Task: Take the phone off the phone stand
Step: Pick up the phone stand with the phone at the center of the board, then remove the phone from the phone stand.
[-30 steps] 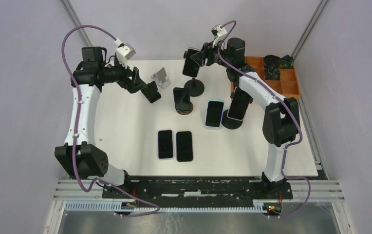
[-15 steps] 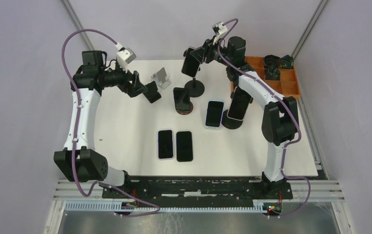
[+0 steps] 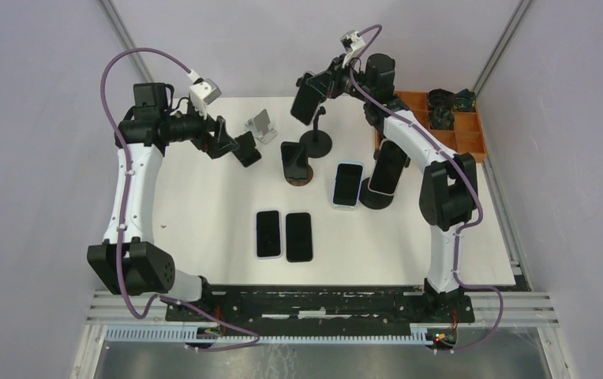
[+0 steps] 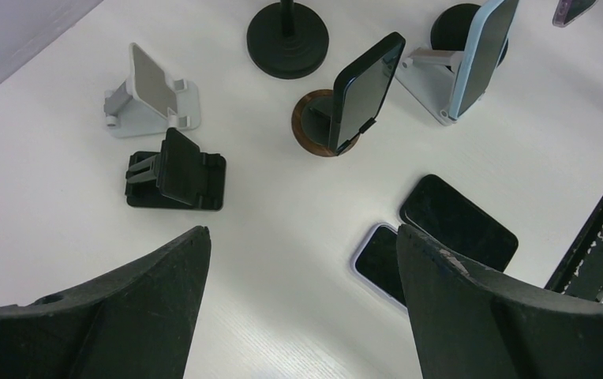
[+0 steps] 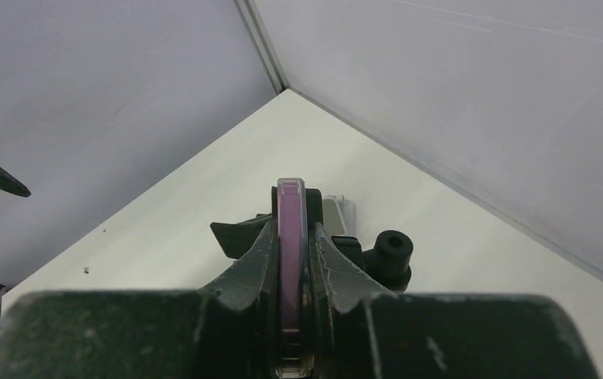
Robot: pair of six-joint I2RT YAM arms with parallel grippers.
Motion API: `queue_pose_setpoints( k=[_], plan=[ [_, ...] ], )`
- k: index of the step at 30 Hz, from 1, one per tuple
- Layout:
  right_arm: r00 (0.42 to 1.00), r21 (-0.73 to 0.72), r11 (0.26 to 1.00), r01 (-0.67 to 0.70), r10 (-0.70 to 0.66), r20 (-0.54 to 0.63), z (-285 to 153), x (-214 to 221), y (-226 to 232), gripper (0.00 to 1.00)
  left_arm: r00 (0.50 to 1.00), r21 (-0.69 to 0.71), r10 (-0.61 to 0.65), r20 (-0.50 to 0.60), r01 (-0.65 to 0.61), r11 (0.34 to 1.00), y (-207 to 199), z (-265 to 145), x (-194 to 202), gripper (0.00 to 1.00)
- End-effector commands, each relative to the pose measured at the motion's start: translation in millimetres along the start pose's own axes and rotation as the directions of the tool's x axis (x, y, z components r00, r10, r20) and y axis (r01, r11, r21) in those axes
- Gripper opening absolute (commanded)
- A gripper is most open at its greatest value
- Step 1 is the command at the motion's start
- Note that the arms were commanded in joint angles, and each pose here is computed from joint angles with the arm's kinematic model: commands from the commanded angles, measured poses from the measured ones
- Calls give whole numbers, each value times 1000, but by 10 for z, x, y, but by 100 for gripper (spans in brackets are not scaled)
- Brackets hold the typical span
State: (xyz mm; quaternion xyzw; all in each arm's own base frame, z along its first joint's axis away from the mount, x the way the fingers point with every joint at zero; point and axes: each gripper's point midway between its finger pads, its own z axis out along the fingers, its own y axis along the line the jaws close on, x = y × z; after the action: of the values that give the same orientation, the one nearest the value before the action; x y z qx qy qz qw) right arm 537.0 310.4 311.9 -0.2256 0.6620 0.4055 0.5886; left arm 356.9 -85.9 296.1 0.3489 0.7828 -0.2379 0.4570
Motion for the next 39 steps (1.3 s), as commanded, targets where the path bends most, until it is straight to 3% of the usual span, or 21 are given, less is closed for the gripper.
queue_pose_setpoints(
  k=[1, 9, 21, 26, 33, 39],
  plan=[
    [988, 6, 1000, 28, -28, 151, -1, -734, 118, 0, 998, 15, 52, 20, -52, 999, -102, -79, -27, 92],
    [907, -53, 994, -94, 107, 406, -333, -1677, 245, 0, 997, 28, 67, 42, -68, 997, -189, -131, -79, 92],
    [816, -124, 992, -36, 100, 569, -1066, -2666, 916, 0, 990, 47, 32, 135, -38, 998, -319, -219, -339, 91],
    [776, -186, 982, -33, 142, 614, -1424, -3004, 1327, 0, 981, 39, 35, 192, -43, 998, -395, -323, -541, 96],
    [797, -290, 955, -66, 226, 560, -1853, -3059, 1881, 0, 959, 101, 34, 281, -65, 993, -697, -506, -790, 100],
    [835, -393, 897, -203, 368, 410, -2043, -2456, 2252, 0, 938, 330, 62, 340, -181, 926, -1453, -570, -659, 100]
  ],
)
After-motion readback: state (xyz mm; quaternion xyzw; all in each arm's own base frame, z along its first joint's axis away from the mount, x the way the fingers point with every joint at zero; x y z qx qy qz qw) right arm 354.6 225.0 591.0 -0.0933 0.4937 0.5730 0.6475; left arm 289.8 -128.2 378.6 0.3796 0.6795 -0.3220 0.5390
